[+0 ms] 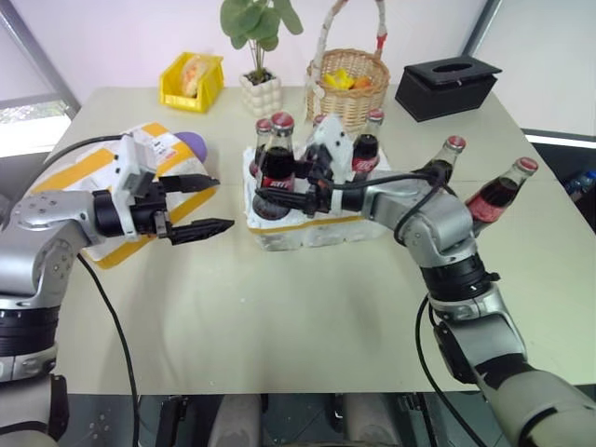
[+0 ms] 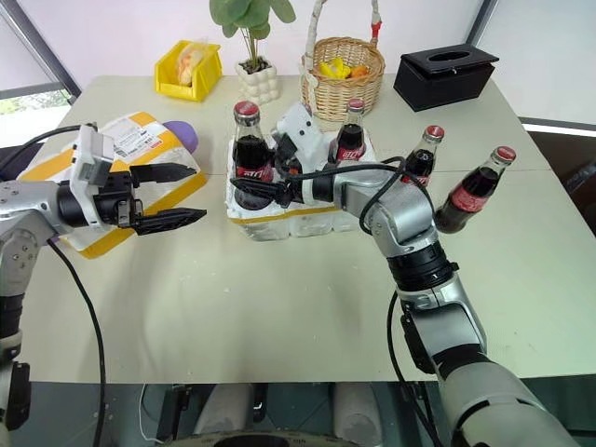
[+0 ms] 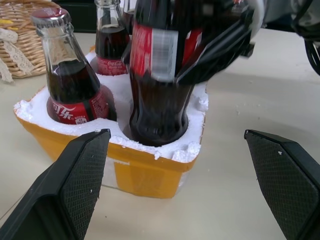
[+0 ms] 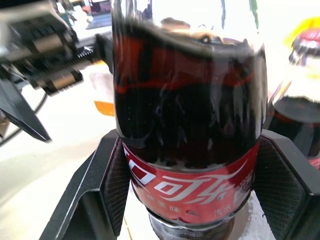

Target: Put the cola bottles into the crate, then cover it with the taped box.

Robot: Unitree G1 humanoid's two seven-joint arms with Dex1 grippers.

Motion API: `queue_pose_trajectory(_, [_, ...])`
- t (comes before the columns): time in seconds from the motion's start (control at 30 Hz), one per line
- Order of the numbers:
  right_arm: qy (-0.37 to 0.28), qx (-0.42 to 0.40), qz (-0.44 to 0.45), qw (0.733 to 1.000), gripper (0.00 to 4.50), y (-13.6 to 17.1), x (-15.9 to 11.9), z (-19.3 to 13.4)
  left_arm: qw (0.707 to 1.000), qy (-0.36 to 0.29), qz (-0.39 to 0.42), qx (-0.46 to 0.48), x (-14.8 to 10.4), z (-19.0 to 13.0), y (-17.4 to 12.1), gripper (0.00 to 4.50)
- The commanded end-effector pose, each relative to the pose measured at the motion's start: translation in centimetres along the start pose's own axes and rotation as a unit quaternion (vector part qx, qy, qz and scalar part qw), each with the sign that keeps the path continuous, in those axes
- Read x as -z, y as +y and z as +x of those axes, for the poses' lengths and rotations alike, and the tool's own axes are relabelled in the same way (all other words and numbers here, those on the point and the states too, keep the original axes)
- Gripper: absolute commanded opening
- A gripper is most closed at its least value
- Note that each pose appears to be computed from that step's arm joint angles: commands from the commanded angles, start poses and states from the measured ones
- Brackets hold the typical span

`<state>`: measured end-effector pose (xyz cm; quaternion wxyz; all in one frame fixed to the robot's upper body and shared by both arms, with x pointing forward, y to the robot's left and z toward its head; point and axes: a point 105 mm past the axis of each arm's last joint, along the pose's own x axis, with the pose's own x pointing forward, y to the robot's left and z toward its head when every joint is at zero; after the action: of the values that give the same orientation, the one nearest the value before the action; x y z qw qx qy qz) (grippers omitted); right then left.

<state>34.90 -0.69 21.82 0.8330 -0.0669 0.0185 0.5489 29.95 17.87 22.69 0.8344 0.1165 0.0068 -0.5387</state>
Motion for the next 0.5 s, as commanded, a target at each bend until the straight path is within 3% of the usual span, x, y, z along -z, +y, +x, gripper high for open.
queue_pose_trajectory(0.03, [0.003, 0.002, -0.028, 1.000, 2.79, 0.0, 0.1, 0.4, 0.999, -0.023, 0.023, 0.000, -1.5, -0.1, -0.1, 4.50])
queue_pose_trajectory(0.13, [0.026, 0.011, -0.039, 0.999, 2.79, -0.5, 1.2, 0.6, 0.999, -0.025, 0.024, 0.004, -1.6, 0.0, -0.2, 4.50])
queue_pose_trajectory(0.2, [0.040, 0.016, -0.040, 0.998, 3.86, -0.7, 2.1, 0.8, 0.999, -0.028, 0.024, 0.009, -1.7, 0.2, -0.4, 4.50])
queue_pose_trajectory(0.27, [0.046, 0.017, -0.039, 0.998, 4.47, -0.8, 2.5, 0.9, 0.999, -0.030, 0.024, 0.012, -1.7, 0.4, -0.5, 4.50])
queue_pose_trajectory(0.5, [0.031, 0.027, -0.012, 0.999, 4.47, -0.7, 2.6, -0.7, 0.998, -0.043, 0.018, 0.050, -1.9, 1.7, -1.5, 4.50])
